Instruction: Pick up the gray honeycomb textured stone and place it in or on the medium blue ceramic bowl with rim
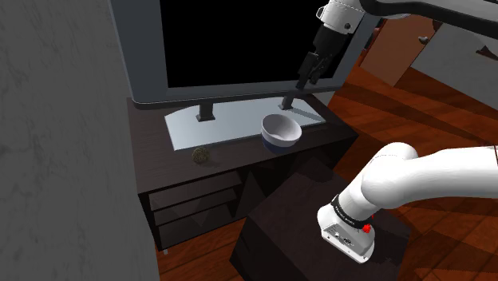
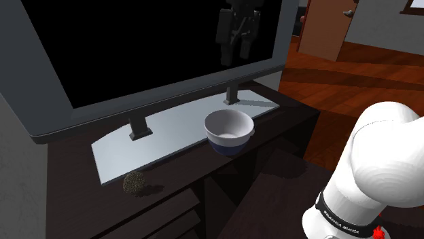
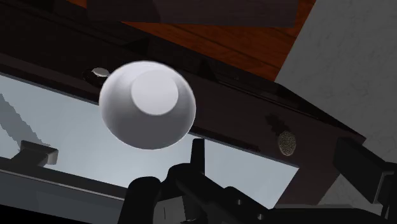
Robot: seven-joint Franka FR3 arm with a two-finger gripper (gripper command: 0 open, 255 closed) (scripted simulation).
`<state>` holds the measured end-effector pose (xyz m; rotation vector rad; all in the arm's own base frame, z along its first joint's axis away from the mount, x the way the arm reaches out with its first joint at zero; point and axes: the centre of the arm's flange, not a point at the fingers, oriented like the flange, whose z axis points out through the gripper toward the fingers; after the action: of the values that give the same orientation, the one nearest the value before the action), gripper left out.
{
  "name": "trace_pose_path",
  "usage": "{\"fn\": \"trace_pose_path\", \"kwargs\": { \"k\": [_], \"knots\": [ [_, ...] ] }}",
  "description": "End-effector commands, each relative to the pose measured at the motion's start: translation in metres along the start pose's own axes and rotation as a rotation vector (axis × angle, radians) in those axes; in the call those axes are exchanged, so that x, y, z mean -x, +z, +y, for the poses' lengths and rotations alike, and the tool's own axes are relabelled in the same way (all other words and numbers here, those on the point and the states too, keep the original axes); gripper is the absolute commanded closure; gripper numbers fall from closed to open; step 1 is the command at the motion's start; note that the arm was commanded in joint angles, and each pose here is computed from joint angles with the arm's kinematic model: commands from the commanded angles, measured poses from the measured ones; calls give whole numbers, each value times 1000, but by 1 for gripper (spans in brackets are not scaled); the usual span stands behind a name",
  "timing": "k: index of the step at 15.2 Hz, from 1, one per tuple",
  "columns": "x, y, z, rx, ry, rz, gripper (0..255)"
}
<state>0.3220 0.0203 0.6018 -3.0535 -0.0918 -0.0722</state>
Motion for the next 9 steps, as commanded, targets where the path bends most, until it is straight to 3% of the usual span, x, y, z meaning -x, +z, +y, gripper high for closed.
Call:
{"fn": "trace_pose_path", "kwargs": {
  "k": [1,9],
  "knots": [
    [0,0,0,0,0,0,0],
    [-29,75,-87,144,-20,65,0]
  ]
}}
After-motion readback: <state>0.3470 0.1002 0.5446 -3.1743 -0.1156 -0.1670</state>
